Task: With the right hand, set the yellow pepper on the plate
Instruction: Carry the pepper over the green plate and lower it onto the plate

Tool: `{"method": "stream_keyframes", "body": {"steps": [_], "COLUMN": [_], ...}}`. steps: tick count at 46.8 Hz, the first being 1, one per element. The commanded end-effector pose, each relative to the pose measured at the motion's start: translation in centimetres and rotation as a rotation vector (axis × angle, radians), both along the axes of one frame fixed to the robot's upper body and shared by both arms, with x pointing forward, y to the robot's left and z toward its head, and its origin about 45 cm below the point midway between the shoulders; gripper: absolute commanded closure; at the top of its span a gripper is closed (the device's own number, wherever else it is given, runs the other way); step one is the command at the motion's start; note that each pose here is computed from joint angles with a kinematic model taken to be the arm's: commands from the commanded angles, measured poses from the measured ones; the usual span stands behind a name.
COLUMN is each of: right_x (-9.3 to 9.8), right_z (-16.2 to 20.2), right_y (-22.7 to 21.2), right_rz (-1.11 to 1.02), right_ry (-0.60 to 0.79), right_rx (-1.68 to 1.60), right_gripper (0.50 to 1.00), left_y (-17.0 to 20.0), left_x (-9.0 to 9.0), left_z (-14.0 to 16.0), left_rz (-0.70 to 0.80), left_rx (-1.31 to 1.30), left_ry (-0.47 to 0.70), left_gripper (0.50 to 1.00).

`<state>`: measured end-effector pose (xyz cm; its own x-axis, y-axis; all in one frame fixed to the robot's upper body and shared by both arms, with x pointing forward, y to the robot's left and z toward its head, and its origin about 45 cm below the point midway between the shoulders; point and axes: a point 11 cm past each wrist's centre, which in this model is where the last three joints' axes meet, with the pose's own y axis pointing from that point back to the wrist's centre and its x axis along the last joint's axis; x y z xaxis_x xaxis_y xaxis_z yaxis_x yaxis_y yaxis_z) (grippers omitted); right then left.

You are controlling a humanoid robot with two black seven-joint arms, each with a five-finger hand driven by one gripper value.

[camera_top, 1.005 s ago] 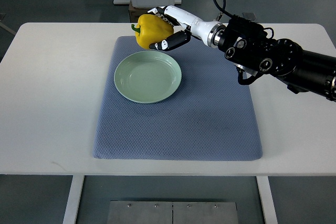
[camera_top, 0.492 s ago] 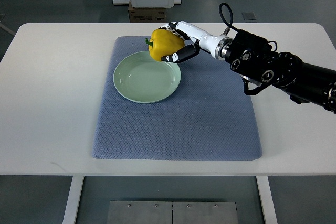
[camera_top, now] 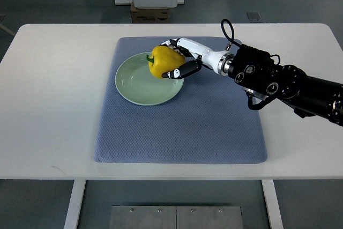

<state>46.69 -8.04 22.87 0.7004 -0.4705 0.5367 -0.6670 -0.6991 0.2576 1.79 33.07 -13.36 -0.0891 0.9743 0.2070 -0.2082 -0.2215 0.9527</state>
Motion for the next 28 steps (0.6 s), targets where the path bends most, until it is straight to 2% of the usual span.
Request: {"method": "stream_keyframes", "body": {"steps": [1,28], "right_x": [-0.3,-2.0], "right_z": [0.0,-0.4], "right_y": [0.5,2.3], "right_rz": [0.005,0.040], "right_ry": [0.016,0.058], "right_rx": [0.035,0.097], "right_gripper": [1.000,1.000], "left_y": [0.0,0.0], "left_x": [0.0,0.0], "left_z": [0.0,0.0], "left_rz": [0.000,0.000], "left_rx": [0.001,0.000], "left_ry": [0.000,0.000], "left_gripper": [0.500,0.500]}}
